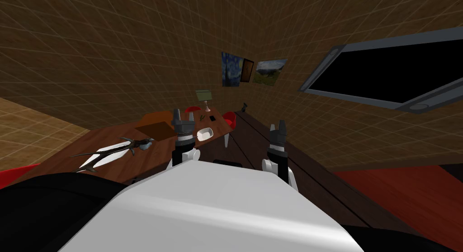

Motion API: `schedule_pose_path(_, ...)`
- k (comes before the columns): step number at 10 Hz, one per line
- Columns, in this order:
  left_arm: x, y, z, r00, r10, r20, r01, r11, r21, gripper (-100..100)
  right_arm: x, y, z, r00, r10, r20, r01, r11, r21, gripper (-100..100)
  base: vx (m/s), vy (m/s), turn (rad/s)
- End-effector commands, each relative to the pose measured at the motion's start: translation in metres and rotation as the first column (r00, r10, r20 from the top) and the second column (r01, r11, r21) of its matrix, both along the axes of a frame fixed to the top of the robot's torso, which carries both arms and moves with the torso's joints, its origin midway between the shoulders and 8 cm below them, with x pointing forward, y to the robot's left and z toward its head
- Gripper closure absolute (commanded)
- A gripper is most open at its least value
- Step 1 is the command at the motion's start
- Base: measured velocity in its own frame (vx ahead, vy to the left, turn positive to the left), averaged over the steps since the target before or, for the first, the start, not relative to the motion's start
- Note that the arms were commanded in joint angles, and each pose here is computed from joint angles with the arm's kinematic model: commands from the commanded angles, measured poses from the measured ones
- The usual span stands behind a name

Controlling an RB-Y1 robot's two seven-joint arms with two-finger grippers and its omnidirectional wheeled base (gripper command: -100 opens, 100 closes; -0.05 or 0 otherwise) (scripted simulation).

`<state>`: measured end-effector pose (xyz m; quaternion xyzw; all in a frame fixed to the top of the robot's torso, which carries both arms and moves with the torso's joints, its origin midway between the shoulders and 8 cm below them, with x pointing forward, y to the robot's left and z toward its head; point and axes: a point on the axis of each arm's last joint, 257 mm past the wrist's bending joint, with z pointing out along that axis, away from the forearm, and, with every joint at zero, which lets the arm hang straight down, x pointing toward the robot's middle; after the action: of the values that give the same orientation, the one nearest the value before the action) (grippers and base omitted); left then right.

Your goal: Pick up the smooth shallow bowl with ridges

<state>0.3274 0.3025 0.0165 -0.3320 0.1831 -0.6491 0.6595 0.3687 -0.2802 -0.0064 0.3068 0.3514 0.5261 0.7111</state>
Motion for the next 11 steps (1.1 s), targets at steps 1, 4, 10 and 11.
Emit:
schedule_pose_path(1,0.005,-0.003,-0.005,0.999,-0.021,-0.029,0.022,0.999,0.027,-100,0.0,0.0,0.0,1.0,0.0,0.0,0.0,1.0,0.0,0,0.01,-0.004,0.026)
schedule_pose_path(4,0.022,-0.006,-0.03,0.989,-0.061,-0.131,0.07,0.995,0.065,-100,0.0,0.0,0.0,1.0,0.0,0.0,0.0,1.0,0.0,0,0.036,-0.022,0.051)
schedule_pose_path(10,0.052,0.001,-0.105,0.922,-0.1,-0.375,0.122,0.992,0.033,-100,0.0,0.0,0.0,1.0,0.0,0.0,0.0,1.0,0.0,0,0.05,-0.032,0.071)
schedule_pose_path(11,0.053,0.001,-0.108,0.917,-0.101,-0.387,0.122,0.992,0.031,-100,0.0,0.0,0.0,1.0,0.0,0.0,0.0,1.0,0.0,0,0.045,-0.035,0.047)
